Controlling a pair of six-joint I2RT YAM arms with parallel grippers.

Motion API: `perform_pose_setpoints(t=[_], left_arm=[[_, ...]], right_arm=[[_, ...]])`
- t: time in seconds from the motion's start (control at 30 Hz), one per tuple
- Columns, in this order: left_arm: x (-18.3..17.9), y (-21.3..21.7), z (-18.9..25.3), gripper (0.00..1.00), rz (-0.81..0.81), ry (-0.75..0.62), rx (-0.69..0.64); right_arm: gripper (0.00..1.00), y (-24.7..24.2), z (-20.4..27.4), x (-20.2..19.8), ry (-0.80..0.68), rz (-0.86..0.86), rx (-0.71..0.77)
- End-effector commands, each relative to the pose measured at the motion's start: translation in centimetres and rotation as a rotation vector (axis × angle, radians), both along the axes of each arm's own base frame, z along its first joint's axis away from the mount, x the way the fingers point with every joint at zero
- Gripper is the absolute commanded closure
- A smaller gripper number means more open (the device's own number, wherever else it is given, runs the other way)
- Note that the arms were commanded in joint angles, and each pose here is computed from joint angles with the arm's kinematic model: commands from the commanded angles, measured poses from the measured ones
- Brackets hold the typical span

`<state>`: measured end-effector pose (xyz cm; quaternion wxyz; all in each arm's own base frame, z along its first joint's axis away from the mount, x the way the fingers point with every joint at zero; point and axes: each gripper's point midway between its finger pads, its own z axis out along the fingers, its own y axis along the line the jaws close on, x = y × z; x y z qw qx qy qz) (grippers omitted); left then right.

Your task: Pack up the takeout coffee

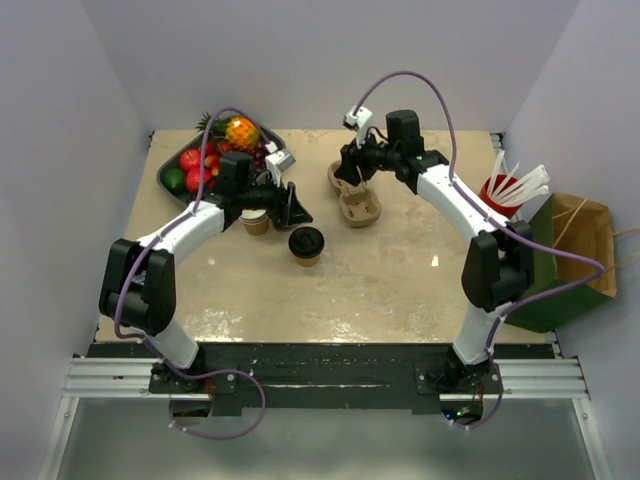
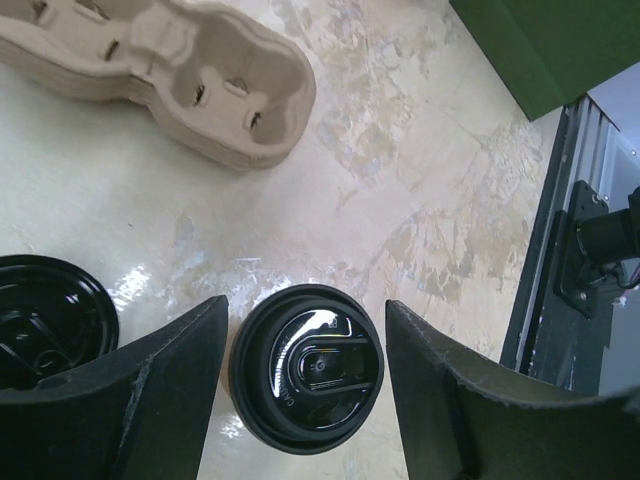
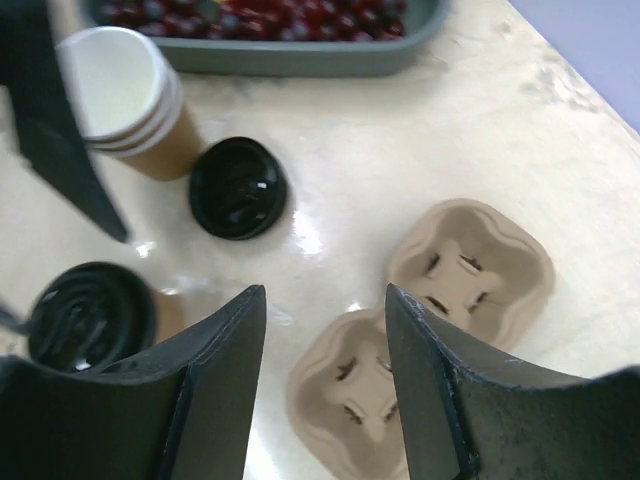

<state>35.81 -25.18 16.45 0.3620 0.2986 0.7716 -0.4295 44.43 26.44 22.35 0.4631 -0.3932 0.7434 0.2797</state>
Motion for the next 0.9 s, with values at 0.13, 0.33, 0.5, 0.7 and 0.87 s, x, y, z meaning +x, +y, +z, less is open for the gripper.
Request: perform_pose_setpoints(t=[0.13,0.33,0.5,0.7,0.87], left_arm=[[1.8,2.6,6.5,0.32,0.067,-0.179,0.018],[2.4,4.3,7.3,0.32,0.154,-0.221,0.056],[1.9,4.7,6.6,0.32,0.167,-0.206,0.067],[1.6,4.7,6.1,0.32,0.173,-0.186,0.061],[1.7,4.8,5.8,0.32,0.182,-0.177,0.066]], right_arm=[[0.43,-3.7,-3.7,5.1,0.088,-0.330,-0.162],[0.41,-4.3,-5.8,5.7,0.140,-0.389,-0.200],[0.42,-4.0,-7.6,6.4,0.171,-0.402,-0.208],[0.42,-3.8,-9.5,7.3,0.196,-0.429,-0.220],[0.44,-3.4,-9.8,7.8,0.191,-0.431,-0.224]])
